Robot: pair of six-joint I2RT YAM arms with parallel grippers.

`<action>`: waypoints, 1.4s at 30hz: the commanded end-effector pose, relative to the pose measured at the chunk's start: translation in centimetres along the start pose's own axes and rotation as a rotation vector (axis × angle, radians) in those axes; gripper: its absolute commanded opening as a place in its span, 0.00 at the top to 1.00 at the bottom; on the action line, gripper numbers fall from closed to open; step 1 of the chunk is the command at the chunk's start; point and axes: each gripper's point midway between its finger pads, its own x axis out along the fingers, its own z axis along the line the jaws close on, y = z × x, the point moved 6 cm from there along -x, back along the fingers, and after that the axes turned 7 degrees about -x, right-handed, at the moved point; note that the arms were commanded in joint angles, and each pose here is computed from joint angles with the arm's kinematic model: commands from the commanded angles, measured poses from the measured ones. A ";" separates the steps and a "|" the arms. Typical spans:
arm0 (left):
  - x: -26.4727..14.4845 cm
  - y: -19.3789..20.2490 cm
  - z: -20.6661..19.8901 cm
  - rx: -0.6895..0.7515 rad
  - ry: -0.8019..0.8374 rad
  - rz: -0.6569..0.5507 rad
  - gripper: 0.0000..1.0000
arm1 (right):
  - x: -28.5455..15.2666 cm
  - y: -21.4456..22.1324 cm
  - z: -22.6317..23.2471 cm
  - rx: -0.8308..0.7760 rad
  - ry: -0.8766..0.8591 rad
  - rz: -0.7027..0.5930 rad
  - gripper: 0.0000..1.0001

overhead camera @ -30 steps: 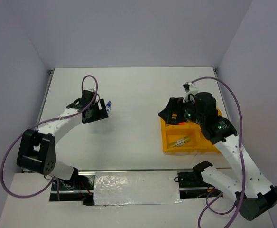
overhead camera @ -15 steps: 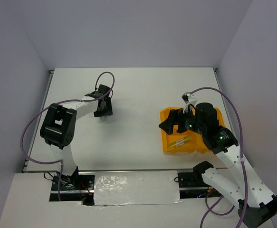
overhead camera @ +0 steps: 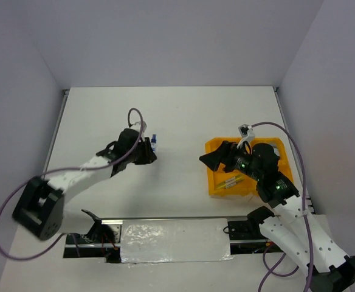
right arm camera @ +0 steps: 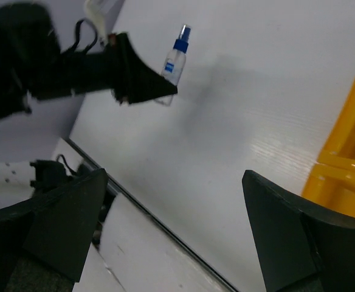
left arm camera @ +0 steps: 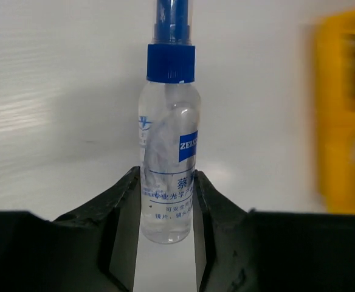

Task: Sort the stationery into containers
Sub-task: Pick up the stationery from the center of the board, then place the pen in the storage box.

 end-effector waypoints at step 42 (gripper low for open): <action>-13.7 -2.1 -12.9 0.059 0.968 -0.268 0.01 | 8.9 -1.3 1.0 0.265 0.001 -0.098 1.00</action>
